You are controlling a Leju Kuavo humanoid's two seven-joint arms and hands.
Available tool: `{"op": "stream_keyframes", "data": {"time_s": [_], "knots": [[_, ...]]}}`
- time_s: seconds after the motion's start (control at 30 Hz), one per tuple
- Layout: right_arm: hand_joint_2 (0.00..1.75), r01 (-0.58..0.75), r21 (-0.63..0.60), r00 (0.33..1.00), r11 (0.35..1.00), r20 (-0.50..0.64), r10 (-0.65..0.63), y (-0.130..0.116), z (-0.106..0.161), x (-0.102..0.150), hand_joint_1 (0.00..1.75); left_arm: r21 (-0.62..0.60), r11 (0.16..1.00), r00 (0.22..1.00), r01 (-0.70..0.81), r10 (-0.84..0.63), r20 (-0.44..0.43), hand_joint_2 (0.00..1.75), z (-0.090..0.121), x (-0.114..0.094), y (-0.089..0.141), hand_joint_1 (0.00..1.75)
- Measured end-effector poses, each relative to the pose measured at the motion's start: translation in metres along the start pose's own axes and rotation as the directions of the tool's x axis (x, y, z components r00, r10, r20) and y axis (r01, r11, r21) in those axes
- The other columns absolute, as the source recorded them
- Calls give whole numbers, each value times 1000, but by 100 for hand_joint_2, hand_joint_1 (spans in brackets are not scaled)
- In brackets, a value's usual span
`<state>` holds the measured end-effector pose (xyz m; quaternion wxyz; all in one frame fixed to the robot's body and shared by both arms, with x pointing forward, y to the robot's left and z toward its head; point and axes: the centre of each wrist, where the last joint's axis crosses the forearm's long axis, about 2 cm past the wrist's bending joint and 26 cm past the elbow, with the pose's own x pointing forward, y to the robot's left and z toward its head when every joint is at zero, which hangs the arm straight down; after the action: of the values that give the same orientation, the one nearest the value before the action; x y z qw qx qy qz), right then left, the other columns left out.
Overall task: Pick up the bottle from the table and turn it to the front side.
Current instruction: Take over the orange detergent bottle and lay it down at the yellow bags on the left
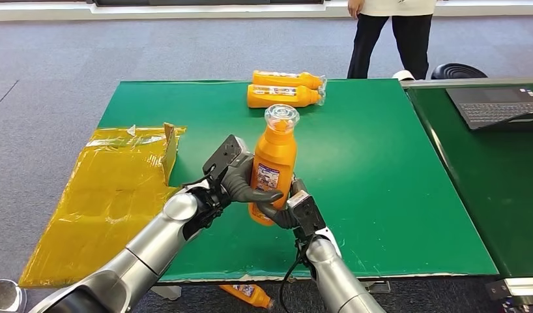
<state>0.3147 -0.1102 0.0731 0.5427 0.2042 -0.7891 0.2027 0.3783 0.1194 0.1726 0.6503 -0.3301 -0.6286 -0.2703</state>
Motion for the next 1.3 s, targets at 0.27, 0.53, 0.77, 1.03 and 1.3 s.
{"op": "stream_keyframes", "data": {"time_s": [0.27, 0.53, 0.77, 1.03, 1.3], "knots": [[175, 13, -3, 1000, 1000, -8, -13, 4, 5, -3, 175, -27, 1000, 1000, 5, -5, -13, 175, -16, 9, -1, 175], [175, 0, -8, 1000, 1000, -11, 0, 3, 6, -4, 175, -28, 999, 1000, 27, -26, 10, 175, -18, 7, -1, 175], [175, -17, 6, 1000, 1000, -17, 18, 4, 7, -4, 175, -11, 998, 998, 57, -57, 22, 175, -17, 6, 0, 175], [175, -49, 37, 997, 998, -53, 51, 4, 6, -4, 44, -1, 997, 996, 83, -83, 38, 175, -12, 3, 2, 175], [175, -218, 264, 904, 939, -308, 297, 8, -5, 2, 0, 61, 991, 992, 121, -119, -34, 175, 10, -12, 21, 175]]}}
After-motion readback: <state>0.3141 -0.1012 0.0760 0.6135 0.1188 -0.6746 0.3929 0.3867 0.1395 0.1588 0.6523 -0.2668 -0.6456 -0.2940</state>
